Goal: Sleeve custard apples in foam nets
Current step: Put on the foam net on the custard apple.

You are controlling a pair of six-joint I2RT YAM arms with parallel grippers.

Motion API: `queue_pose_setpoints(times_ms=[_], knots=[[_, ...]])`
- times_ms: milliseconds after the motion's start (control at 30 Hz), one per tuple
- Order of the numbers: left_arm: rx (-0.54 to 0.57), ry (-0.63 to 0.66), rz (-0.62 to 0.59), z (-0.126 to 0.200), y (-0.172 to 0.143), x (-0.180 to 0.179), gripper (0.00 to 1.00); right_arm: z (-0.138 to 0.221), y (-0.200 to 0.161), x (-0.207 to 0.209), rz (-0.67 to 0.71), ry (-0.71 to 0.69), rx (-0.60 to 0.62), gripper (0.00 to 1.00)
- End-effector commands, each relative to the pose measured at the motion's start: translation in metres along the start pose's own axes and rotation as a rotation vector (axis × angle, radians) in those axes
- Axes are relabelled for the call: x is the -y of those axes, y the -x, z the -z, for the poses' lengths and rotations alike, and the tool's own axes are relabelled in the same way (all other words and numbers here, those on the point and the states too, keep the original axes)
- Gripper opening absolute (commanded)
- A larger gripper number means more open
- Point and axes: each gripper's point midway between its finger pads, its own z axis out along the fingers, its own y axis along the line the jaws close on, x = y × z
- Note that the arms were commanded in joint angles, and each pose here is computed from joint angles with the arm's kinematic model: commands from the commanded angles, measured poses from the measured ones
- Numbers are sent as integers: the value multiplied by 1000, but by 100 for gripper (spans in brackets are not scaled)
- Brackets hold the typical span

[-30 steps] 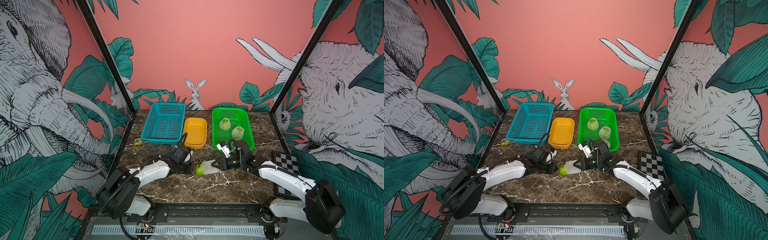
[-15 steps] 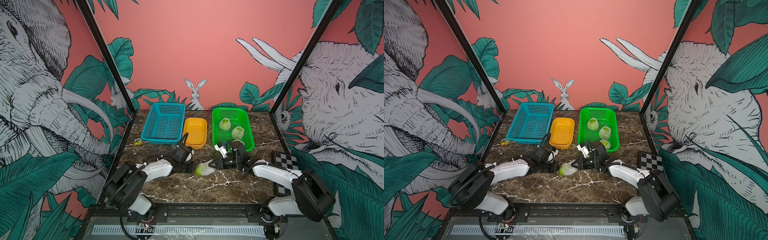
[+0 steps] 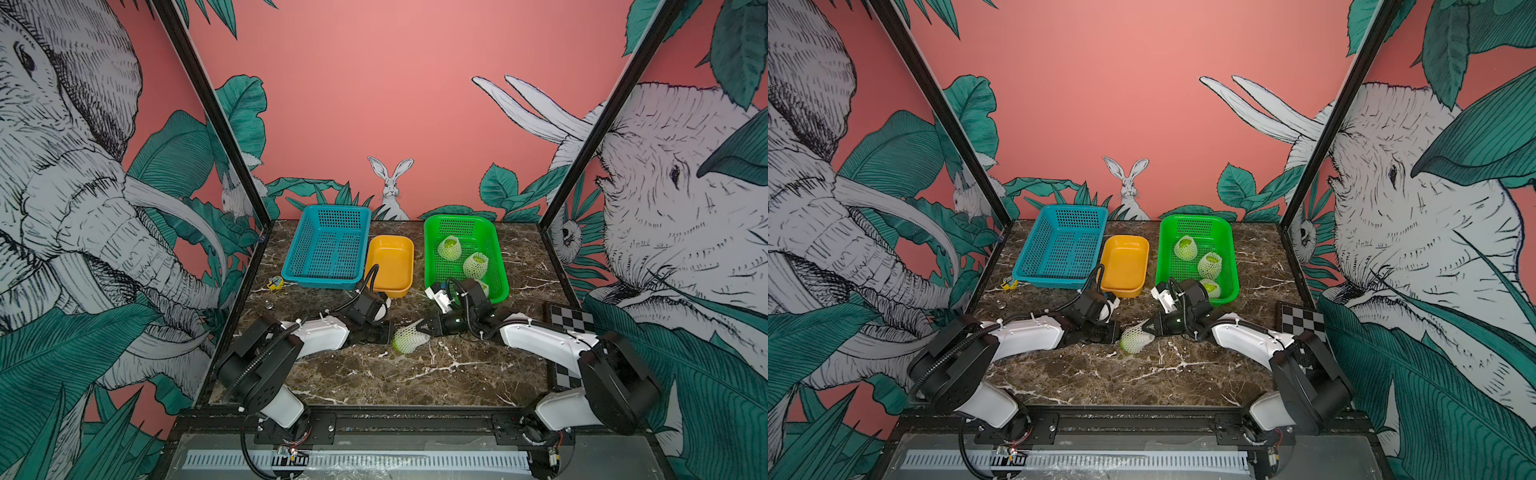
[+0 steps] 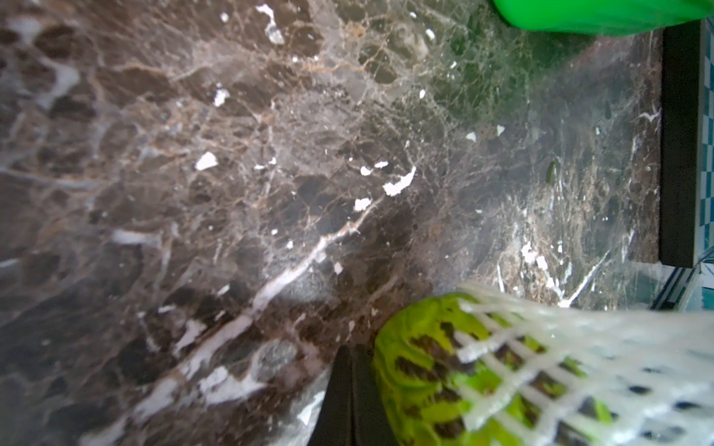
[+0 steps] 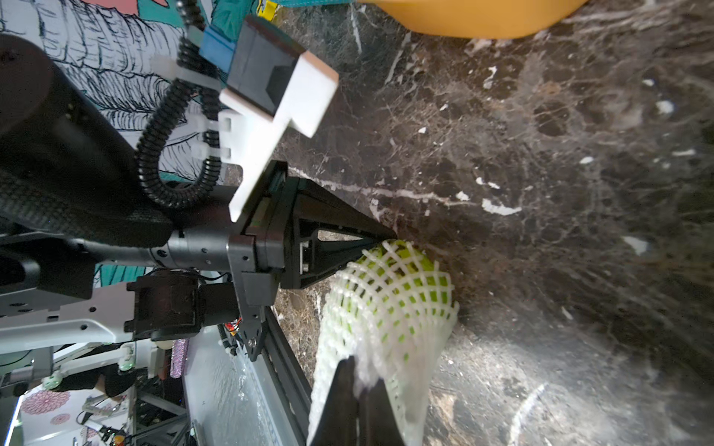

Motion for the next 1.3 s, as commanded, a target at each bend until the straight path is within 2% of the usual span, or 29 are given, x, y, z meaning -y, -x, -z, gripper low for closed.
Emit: queue_pose_setpoints(times_ms=[0,133,200,267,333,433,500,567,767,1000,1133,1267], knots=[[42,-38,13,3,13,11,0,1,5,-9,45,-15,21,0],[37,23,27,6,8,0,0,0,2,-15,45,-7,20,0],[27,61,28,10,3,-7,3,1,0,-16,33,-6,19,14],[13,85,26,15,-2,-11,5,3,-2,-17,26,-5,17,20],[-2,102,26,18,-8,-15,6,5,-4,-20,24,-11,16,22],[-20,127,23,22,-15,-20,9,8,-4,-20,32,-42,20,17],[-30,125,23,23,-19,-21,9,7,-3,-21,37,-50,21,7],[-33,102,26,19,-19,-18,8,4,-1,-23,35,-52,12,2],[-41,-34,61,-1,-23,6,4,-8,-2,-26,36,-84,-27,2],[-5,-93,68,-8,-13,18,3,-19,-3,-15,57,-230,-80,1],[-10,31,46,3,-20,-4,4,-19,-11,-3,83,-323,-136,1],[-1,173,28,23,-24,-30,12,-18,-12,-2,91,-339,-133,1]])
